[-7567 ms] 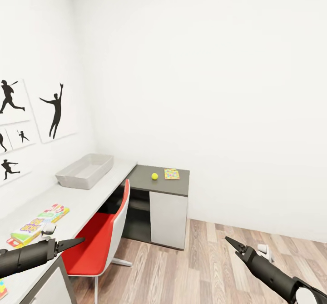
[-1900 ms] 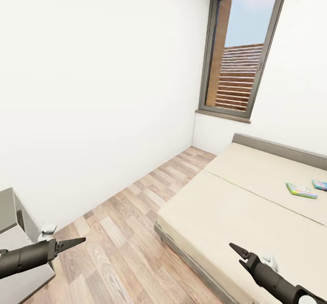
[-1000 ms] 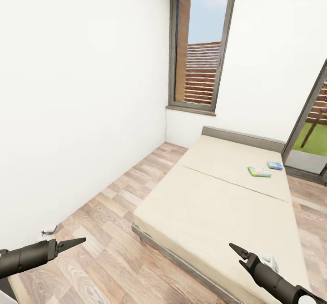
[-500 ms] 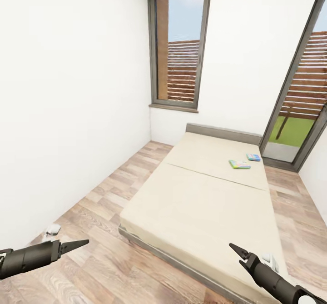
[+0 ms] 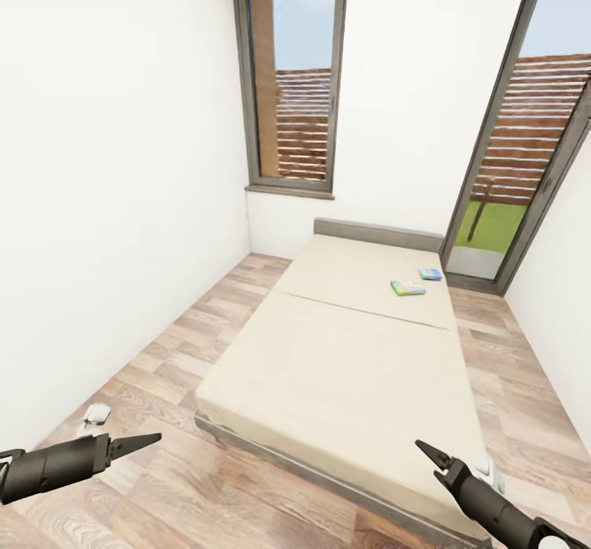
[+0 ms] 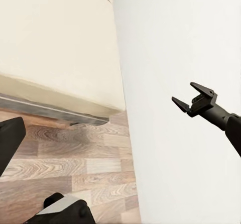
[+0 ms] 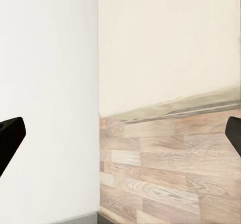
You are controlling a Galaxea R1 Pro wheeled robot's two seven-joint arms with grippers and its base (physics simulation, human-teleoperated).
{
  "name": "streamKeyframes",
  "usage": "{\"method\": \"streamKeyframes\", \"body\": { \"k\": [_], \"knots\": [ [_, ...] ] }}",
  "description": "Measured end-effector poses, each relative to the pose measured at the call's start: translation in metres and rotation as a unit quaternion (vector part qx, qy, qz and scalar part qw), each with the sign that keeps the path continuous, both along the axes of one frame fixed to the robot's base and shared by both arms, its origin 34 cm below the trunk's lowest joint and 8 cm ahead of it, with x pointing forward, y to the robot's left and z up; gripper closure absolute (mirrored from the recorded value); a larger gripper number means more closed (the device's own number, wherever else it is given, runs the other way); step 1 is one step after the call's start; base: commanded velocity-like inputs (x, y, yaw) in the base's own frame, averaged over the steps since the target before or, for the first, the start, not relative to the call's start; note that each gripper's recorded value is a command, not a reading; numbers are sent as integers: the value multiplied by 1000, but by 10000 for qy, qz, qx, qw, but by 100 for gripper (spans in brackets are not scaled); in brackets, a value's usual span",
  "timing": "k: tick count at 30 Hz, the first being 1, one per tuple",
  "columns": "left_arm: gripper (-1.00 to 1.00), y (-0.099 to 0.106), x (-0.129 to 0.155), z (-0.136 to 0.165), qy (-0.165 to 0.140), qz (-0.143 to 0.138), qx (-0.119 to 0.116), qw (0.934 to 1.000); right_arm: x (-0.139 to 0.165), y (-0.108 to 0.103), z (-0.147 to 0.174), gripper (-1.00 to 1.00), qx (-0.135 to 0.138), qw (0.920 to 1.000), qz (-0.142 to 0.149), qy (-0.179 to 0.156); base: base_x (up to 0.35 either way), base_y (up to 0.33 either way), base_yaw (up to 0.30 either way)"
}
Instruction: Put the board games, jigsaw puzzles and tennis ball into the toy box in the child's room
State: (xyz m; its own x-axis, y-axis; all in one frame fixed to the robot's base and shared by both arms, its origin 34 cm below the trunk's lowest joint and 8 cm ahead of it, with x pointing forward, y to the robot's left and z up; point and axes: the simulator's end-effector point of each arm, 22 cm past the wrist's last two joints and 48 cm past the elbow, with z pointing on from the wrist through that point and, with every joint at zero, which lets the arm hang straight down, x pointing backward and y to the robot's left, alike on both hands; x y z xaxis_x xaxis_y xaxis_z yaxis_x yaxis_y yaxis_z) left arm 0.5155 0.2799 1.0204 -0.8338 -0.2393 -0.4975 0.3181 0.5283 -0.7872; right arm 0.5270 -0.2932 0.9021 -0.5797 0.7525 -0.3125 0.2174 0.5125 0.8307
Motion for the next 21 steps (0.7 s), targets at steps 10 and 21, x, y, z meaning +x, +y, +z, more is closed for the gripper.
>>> {"method": "streamKeyframes", "body": {
  "k": [10, 21],
  "knots": [
    [-100, 0, 0, -4, 47, 5, 7, 10000, -2, 0, -8, -100, 30, 10000, -8, 87, 0, 0, -145],
    [-100, 0, 0, -5, 43, 0, 18, 10000, -1, -2, -9, -100, -49, 10000, -57, 48, 0, 0, -33]
  ]
}}
